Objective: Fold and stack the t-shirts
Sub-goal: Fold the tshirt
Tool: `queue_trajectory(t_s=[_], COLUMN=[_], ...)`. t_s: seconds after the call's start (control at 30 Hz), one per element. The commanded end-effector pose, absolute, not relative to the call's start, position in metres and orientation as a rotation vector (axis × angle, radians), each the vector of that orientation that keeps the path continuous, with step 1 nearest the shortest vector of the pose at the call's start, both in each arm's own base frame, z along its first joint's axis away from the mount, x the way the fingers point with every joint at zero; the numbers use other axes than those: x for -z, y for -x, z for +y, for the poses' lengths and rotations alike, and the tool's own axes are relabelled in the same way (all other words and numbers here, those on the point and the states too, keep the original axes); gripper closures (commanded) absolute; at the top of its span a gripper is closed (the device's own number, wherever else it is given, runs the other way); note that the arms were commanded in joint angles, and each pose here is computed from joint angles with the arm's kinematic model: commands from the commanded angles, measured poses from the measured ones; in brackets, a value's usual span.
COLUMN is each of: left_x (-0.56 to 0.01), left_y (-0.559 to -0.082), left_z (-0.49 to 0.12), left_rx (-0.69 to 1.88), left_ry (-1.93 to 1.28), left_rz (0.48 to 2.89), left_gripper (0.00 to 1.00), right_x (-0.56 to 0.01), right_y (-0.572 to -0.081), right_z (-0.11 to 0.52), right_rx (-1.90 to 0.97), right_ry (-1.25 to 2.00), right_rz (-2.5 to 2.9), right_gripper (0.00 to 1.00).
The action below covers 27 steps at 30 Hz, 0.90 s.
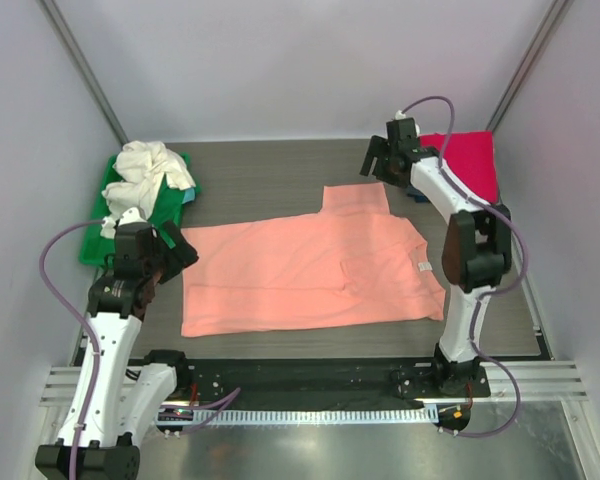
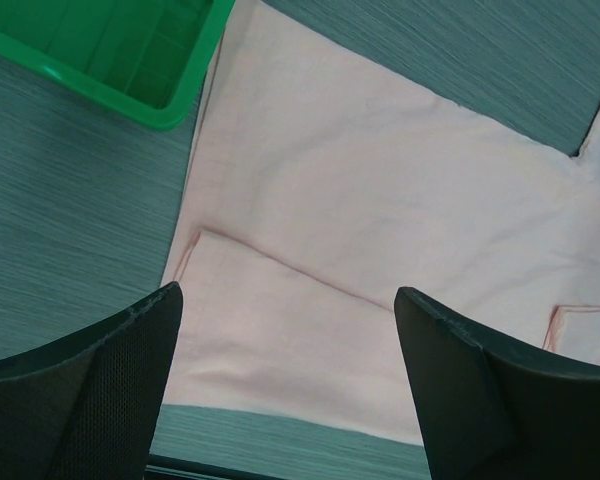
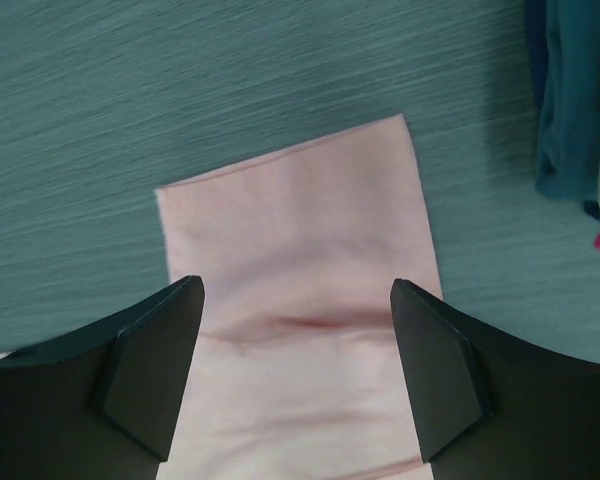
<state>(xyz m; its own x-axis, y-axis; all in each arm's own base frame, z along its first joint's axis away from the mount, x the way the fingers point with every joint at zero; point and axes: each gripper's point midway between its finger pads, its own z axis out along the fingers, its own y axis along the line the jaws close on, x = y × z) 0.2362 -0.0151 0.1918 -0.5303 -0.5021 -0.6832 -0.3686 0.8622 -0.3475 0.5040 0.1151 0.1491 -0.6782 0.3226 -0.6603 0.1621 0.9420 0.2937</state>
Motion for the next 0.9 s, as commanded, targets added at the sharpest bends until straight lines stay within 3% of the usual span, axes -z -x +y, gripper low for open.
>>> queue_trajectory(t_s=[0.0, 0.17, 0.47, 0.77, 0.87], left_x=[-0.2, -0.197, -0.193, -0.191, -0.19], left_y=[-0.242, -0.244, -0.246, -0.247, -0.248], left_z=[-0.015, -0.017, -0.018, -0.018, -0.019], left_rx=[0.219, 0.233, 0.248, 0.259, 0.267], left_ry=[0.591, 0.59, 0.589, 0.595, 0.595], left_rz=[2.144, 2.155, 2.174, 2.177, 2.184], left_gripper=[0.13, 0.13, 0.13, 0.13, 0.13], right_x=[-0.155, -0.121, -0.083, -0.036, -0.028], right_y=[-0.528, -0.556, -0.595, -0.591, -0.584], right_z=[0.108, 0.088, 0.081, 0.082, 0.084], right_rx=[-0.159, 0.03, 0.103, 0.04, 0.024], right_ry=[-0.259, -0.252, -0.255, -0.286, -0.312], right_rz=[2.332, 2.351, 2.358, 2.448, 2.466], right_gripper=[0.19, 0.19, 0.21, 0.35, 0.45])
